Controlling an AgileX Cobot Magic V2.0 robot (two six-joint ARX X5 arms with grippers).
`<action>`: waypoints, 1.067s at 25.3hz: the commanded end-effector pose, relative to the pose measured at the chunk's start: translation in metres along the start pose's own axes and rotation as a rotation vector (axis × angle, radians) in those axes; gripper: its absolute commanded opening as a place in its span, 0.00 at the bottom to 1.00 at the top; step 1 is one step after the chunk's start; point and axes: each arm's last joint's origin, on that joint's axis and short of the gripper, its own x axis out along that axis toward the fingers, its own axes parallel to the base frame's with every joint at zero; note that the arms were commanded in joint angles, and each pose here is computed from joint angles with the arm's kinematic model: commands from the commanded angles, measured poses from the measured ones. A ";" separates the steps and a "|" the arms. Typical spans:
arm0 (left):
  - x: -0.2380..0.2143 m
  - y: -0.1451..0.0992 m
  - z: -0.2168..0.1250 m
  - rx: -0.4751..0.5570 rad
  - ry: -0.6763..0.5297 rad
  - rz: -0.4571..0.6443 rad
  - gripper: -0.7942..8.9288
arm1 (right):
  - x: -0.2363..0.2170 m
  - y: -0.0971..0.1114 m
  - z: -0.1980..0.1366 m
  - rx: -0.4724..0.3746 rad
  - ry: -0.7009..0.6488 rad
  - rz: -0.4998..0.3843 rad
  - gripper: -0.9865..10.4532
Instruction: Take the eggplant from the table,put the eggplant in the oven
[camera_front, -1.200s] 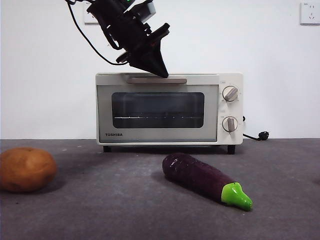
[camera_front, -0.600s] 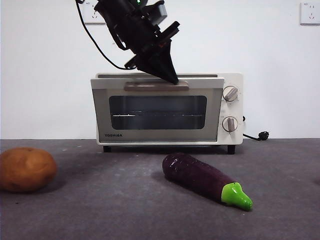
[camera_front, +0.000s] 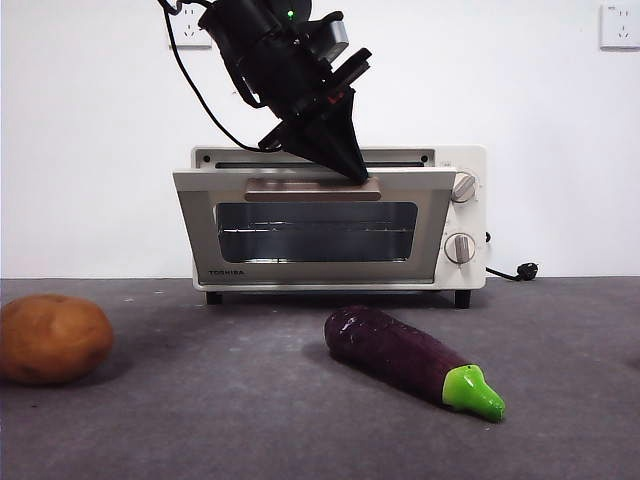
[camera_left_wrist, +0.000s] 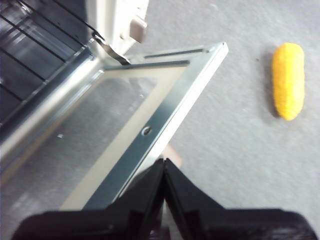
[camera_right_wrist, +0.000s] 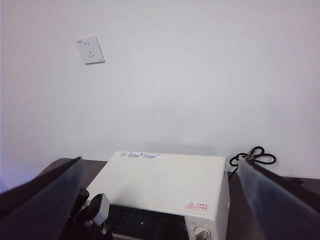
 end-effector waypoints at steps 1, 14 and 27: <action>0.013 0.002 -0.007 -0.007 0.034 -0.050 0.08 | 0.000 0.000 0.001 -0.001 -0.004 0.006 0.61; -0.023 0.004 0.001 -0.003 -0.038 -0.026 0.08 | 0.000 0.000 0.000 0.000 -0.001 0.006 0.61; -0.238 -0.028 -0.001 0.032 -0.446 0.246 0.08 | 0.024 0.008 -0.016 0.040 0.154 0.094 0.61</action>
